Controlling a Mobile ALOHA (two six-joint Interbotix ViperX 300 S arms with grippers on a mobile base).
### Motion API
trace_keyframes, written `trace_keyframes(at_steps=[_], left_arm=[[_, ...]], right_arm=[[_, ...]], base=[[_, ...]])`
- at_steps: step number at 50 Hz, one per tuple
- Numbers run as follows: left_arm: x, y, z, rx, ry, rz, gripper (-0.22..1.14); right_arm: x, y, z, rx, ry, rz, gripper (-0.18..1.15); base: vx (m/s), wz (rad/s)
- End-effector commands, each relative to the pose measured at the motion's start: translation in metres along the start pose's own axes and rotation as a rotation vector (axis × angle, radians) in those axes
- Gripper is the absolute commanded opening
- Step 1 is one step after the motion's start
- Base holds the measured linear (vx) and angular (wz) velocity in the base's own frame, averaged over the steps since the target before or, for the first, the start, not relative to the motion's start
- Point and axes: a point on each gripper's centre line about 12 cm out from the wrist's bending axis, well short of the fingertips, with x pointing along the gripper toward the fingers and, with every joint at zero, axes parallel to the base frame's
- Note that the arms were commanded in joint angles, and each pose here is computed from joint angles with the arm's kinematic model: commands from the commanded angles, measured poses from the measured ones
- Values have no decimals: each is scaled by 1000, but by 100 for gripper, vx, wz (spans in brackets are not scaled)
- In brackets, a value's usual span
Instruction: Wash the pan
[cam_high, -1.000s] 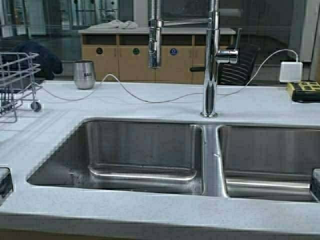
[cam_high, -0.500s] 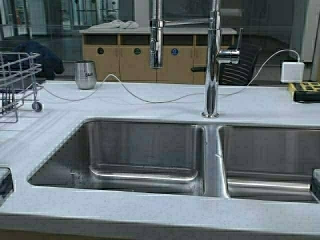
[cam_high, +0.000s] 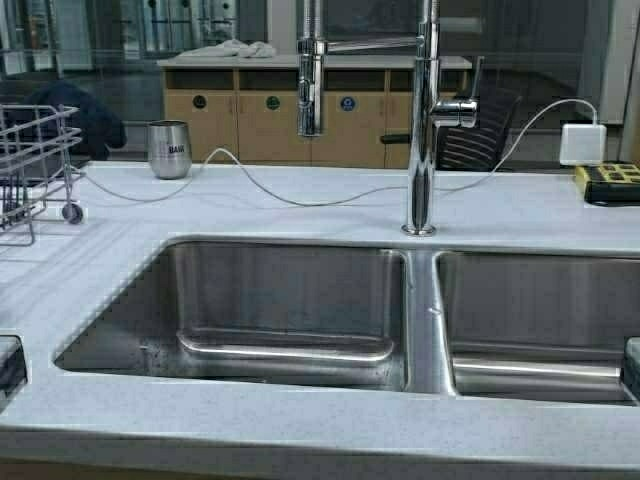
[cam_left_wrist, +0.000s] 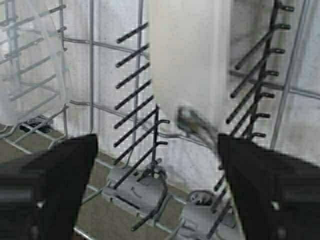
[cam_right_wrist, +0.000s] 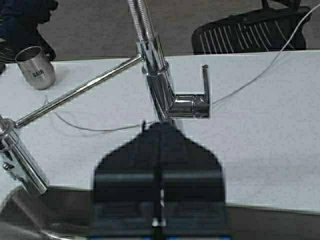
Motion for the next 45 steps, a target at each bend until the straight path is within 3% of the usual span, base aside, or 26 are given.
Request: trace_keyframes(at_steps=[1,19,38,45], left_arm=[[-6,8,7,-24,-25,12,101],[-15,18,16,-47,-56,30,101],[-99,60,48,-146,-302,111,101],[-115,66,50,-143,-340,127,101]], right_arm=[[0,2,5,-5,-21,7,6],[2,1,4,-5,-15,5,6],[2,1,4,-3,-13,5,6],[2,1,4,-5,-13,5,6]], base=[[0,0],[0,0],[0,0],[0,0]])
